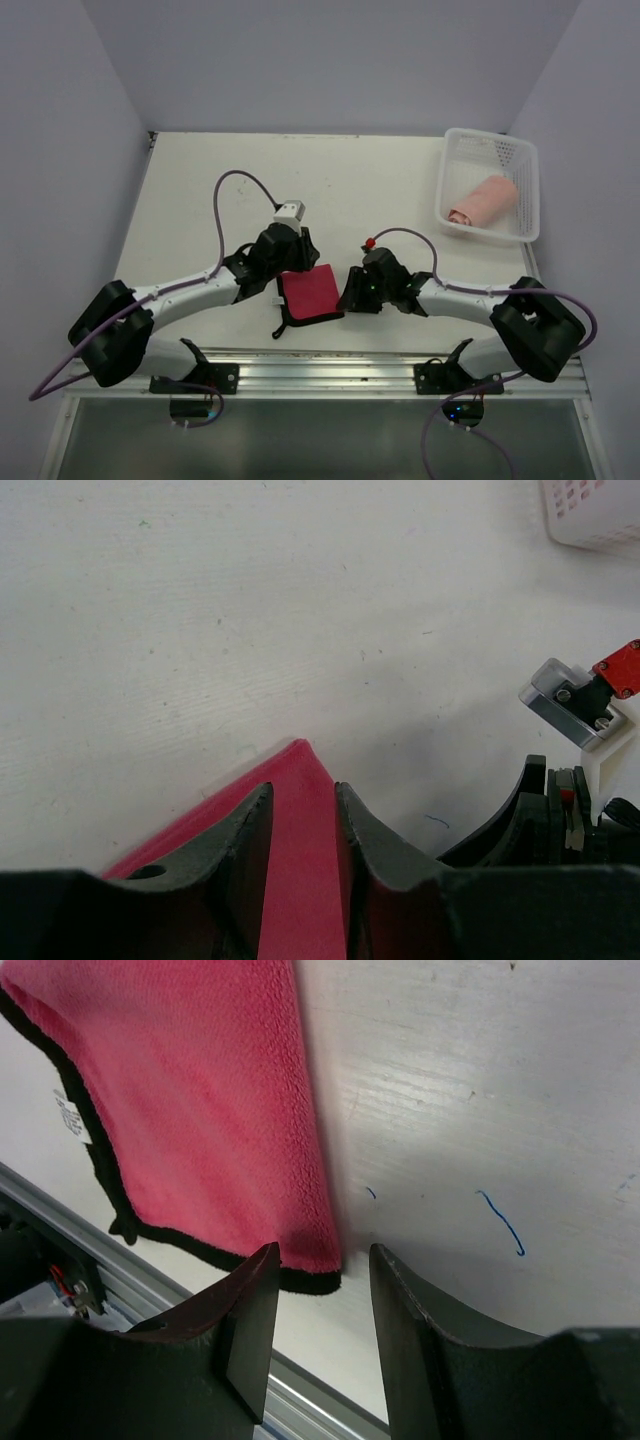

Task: Roll the towels
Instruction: Roll the towel

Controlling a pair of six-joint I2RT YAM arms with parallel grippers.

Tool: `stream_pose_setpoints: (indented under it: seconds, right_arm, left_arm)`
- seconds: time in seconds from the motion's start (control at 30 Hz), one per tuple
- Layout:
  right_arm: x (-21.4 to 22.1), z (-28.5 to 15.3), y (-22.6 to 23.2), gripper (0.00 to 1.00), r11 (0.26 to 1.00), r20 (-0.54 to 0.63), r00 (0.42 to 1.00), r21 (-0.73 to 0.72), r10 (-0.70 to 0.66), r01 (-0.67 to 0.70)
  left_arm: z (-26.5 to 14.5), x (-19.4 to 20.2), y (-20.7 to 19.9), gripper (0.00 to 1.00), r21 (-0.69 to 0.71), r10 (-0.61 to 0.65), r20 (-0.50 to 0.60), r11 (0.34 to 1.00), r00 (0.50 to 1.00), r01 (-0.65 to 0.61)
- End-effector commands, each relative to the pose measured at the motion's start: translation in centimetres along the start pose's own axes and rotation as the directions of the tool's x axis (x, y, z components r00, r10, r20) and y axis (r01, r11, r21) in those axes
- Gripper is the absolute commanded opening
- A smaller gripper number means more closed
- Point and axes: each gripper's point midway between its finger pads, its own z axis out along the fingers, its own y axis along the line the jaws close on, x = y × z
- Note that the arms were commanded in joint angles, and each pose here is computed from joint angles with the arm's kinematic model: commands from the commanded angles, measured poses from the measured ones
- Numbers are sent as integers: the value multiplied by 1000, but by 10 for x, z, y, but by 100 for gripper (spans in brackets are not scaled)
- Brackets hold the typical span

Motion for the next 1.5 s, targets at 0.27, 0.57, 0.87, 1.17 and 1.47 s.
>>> stream_pose_setpoints:
  seconds: [0.27, 0.57, 0.87, 1.17, 1.47]
  right_arm:
    - [7, 13, -5, 33, 1000, -15, 1000, -24, 14, -14]
    - [9, 15, -12, 6, 1000, -2, 1000, -13, -6, 6]
    - [15, 28, -17, 0, 1000, -1, 1000, -21, -8, 8]
    - [19, 27, -20, 0, 999, 7, 1000, -37, -9, 9]
    - [22, 26, -22, 0, 999, 3, 1000, -44, -17, 17]
  left_arm:
    - [10, -7, -23, 36, 70, 16, -34, 997, 999, -14]
    - [15, 3, -27, 37, 80, 43, -100, 996, 994, -35]
    - [46, 39, -29, 36, 28, 64, -248, 998, 967, -59]
    - [51, 63, -15, 36, -126, 148, -305, 973, 941, -194]
    - [53, 45, -18, 37, -220, 189, -253, 944, 949, -247]
